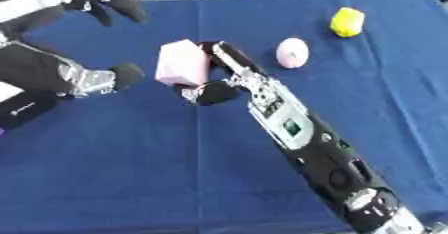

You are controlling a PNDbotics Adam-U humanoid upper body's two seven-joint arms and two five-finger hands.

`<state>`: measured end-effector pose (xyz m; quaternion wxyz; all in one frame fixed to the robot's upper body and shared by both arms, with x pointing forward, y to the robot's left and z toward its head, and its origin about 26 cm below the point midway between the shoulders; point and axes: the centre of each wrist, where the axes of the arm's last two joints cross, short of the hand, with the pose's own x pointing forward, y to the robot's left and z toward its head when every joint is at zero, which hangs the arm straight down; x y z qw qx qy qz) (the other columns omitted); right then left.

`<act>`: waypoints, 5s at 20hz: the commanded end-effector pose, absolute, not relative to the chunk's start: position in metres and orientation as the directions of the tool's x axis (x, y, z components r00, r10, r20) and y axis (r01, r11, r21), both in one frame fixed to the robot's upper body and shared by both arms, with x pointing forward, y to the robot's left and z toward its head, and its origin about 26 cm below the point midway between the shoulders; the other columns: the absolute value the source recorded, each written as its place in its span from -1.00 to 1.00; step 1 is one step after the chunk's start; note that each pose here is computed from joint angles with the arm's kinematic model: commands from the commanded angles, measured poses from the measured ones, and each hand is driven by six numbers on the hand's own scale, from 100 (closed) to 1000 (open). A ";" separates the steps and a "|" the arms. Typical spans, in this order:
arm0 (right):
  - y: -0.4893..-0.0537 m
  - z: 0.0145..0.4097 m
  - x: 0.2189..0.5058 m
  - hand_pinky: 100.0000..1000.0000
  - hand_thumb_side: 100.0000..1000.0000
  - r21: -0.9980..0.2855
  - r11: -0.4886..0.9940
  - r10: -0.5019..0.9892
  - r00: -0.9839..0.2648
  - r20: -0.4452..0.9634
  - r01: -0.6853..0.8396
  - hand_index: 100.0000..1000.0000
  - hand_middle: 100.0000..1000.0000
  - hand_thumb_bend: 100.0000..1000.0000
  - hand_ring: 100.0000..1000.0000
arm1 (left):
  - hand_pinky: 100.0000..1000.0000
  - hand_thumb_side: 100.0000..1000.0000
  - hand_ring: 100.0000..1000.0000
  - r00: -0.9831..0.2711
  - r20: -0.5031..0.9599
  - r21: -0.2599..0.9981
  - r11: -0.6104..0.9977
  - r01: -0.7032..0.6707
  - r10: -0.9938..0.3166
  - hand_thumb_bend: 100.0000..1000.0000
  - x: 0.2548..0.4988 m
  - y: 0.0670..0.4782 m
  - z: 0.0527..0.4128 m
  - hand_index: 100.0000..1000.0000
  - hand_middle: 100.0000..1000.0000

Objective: Pick up the objects with one hand, pass them to the other hand, and then place them into the box on the other side of the table.

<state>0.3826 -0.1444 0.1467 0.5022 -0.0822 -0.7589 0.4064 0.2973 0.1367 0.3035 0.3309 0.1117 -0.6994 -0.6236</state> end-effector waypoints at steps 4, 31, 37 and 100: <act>-0.139 0.158 0.383 0.33 -0.76 -0.703 0.659 0.523 -0.510 0.683 -0.266 -0.06 -0.27 -1.00 0.05 | 0.52 -0.08 0.67 -0.754 0.306 0.952 0.187 0.242 -0.581 -0.30 0.301 0.130 0.310 0.56 0.49; -0.131 0.161 0.379 0.31 -0.74 -0.702 0.654 0.503 -0.531 0.682 -0.282 -0.06 -0.27 -1.00 0.05 | 0.61 -0.66 0.68 -0.732 0.063 0.969 -0.133 0.207 -0.678 0.10 0.351 0.106 0.284 0.71 0.55; -0.133 0.162 0.377 0.31 -0.73 -0.705 0.647 0.501 -0.534 0.681 -0.291 -0.06 -0.27 -1.00 0.05 | 0.61 -0.68 0.68 -0.729 0.037 0.973 -0.143 0.183 -0.684 0.12 0.350 0.105 0.286 0.72 0.55; -0.119 0.166 0.366 0.29 -0.72 -0.714 0.620 0.431 -0.620 0.655 -0.323 -0.09 -0.28 -1.00 0.04 | 0.51 -0.59 0.55 -0.643 0.063 0.988 -0.042 0.147 -0.763 -0.22 0.374 0.092 0.259 0.60 0.42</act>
